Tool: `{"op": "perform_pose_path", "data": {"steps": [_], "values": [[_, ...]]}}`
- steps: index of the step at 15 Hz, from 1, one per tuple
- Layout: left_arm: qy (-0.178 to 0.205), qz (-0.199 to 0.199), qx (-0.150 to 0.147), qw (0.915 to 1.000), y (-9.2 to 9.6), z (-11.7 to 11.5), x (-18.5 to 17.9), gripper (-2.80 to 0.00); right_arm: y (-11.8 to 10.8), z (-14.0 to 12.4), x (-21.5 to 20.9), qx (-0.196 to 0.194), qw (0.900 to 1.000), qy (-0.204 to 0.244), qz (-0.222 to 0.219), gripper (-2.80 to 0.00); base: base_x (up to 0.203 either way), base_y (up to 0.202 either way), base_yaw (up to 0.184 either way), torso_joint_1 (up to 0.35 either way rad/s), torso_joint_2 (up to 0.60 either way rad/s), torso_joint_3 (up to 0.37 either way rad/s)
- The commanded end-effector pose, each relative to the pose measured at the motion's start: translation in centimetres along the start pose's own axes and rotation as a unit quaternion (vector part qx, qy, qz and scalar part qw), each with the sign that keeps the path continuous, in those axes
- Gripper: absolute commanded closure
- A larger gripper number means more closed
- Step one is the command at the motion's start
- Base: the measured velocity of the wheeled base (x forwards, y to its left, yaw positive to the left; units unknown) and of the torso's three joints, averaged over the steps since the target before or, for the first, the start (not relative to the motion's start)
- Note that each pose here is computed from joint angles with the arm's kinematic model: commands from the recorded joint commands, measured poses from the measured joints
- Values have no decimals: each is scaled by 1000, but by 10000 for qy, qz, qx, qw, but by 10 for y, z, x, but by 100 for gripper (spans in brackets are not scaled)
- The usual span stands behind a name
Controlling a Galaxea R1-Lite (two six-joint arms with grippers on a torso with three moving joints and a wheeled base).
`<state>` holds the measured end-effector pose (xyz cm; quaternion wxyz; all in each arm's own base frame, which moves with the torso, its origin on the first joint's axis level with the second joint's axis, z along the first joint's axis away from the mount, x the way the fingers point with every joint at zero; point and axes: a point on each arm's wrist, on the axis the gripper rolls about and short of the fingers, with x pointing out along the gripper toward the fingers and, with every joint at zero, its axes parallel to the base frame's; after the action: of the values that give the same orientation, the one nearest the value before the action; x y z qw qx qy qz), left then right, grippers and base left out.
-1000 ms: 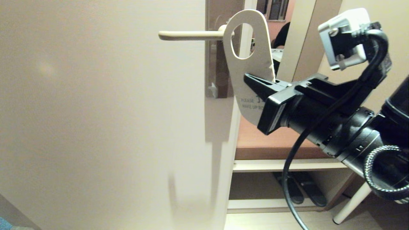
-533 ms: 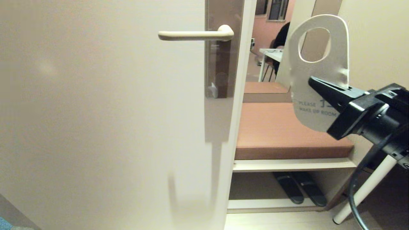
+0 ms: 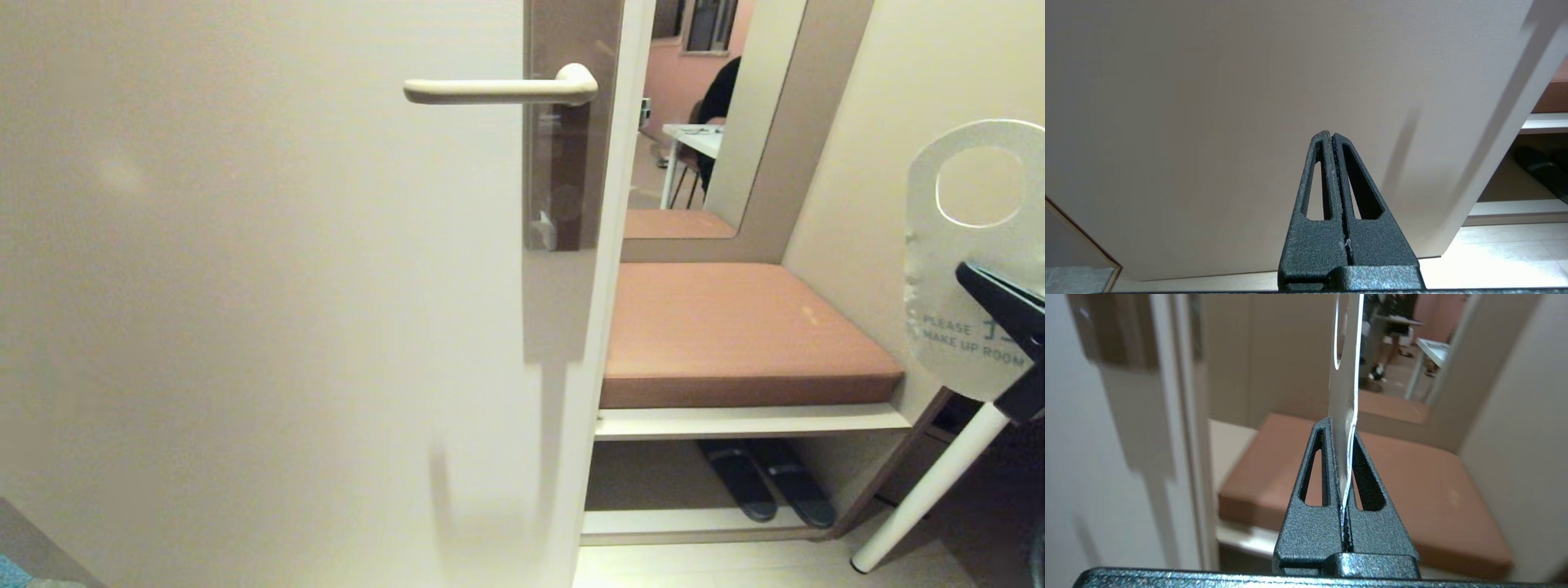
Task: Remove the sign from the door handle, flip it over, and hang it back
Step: Hand it to the other hand
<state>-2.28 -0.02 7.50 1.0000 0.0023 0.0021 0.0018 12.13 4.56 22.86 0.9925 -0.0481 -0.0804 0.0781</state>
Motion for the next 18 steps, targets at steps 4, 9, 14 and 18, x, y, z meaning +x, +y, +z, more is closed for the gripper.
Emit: {"op": "perform_pose_path", "data": {"steps": [4,9,14,18], "values": [[2,5,0,10000,0,0,0,0,-20,-42,-73,-150,9995,52,-290,0,0,0,0,0,0,0],[2,5,0,10000,0,0,0,0,-18,-84,-120,-176,9977,523,-393,0,0,0,0,0,0,0],[2,5,0,10000,0,0,0,0,-13,-113,-149,90,9926,1066,-570,0,0,0,0,0,0,0],[2,5,0,10000,0,0,0,0,-8,-128,-163,215,9907,1196,-618,0,0,0,0,0,0,0]]}}
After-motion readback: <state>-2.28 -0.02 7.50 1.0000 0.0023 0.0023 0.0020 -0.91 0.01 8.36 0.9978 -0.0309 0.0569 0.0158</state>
